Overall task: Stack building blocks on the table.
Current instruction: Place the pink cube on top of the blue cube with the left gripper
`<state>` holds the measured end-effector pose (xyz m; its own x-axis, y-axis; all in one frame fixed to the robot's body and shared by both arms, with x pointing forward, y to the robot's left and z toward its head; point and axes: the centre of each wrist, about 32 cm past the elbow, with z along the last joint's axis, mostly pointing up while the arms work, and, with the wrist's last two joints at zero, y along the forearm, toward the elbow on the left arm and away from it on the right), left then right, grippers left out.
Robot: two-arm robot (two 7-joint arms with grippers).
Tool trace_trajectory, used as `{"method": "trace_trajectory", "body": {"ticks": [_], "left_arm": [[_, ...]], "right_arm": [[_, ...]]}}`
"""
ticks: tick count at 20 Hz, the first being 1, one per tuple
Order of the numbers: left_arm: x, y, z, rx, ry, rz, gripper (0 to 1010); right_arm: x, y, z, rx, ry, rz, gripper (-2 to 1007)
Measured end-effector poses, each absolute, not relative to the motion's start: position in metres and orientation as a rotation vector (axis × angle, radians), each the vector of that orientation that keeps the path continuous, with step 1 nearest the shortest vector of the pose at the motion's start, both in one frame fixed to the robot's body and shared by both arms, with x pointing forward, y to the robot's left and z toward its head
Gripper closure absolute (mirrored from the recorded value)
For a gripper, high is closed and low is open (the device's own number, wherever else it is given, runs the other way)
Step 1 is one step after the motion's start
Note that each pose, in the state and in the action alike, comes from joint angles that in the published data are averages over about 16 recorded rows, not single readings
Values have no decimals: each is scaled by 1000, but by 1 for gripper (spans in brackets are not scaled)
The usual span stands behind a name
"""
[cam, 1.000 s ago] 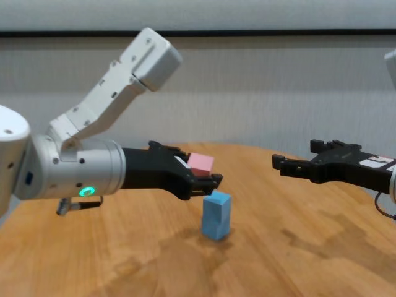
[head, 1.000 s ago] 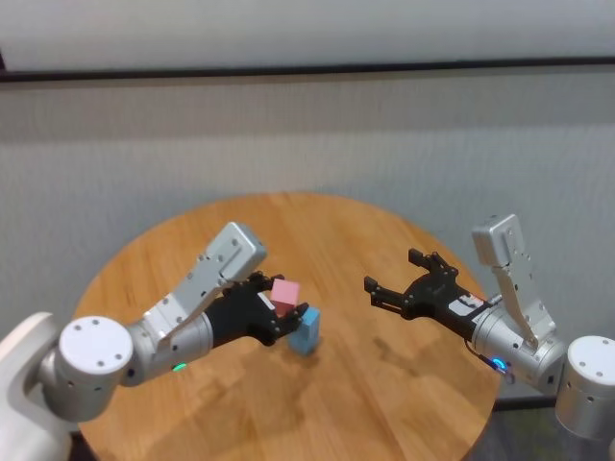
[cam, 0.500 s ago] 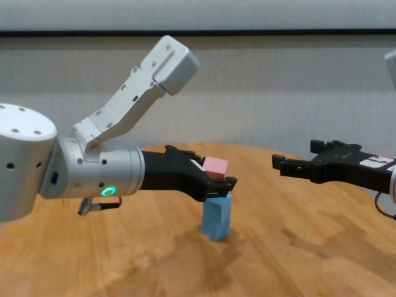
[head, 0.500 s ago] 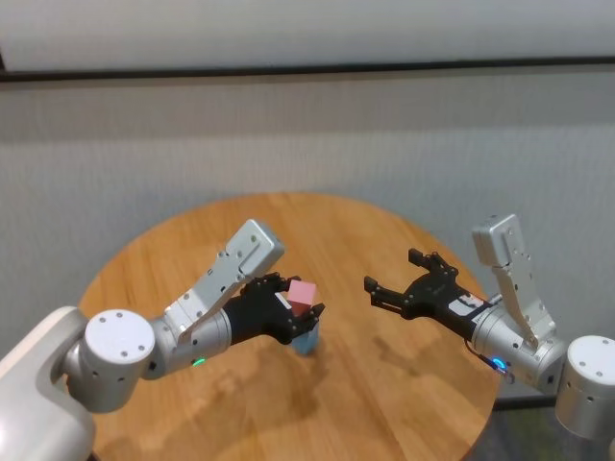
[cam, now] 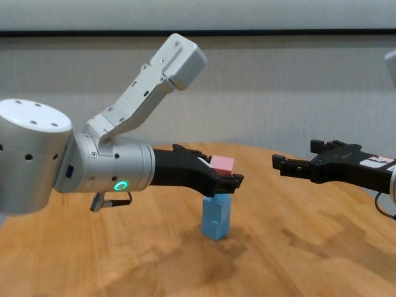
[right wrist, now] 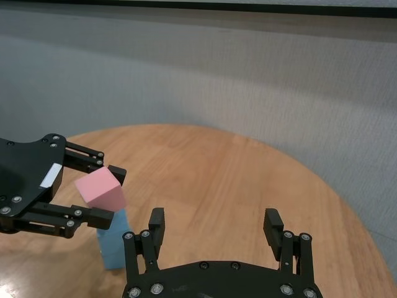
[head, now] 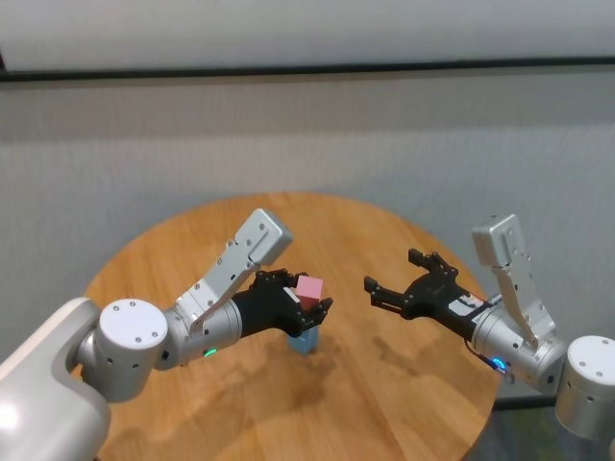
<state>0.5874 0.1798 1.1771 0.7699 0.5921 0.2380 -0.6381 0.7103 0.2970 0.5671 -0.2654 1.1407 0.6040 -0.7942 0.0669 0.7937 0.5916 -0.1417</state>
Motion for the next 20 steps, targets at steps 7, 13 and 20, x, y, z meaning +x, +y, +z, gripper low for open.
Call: {"method": "trace_trajectory", "body": {"ticks": [7, 13, 20], "left_arm": [[592, 178, 1178, 373, -82, 695, 449], [595, 178, 1177, 371, -46, 700, 449], [597, 177, 1175, 372, -22, 699, 449]], "right_arm": [[567, -265, 1141, -163, 4, -923, 0], [567, -265, 1141, -163, 4, -923, 0], [567, -265, 1141, -163, 4, -923, 1]]}}
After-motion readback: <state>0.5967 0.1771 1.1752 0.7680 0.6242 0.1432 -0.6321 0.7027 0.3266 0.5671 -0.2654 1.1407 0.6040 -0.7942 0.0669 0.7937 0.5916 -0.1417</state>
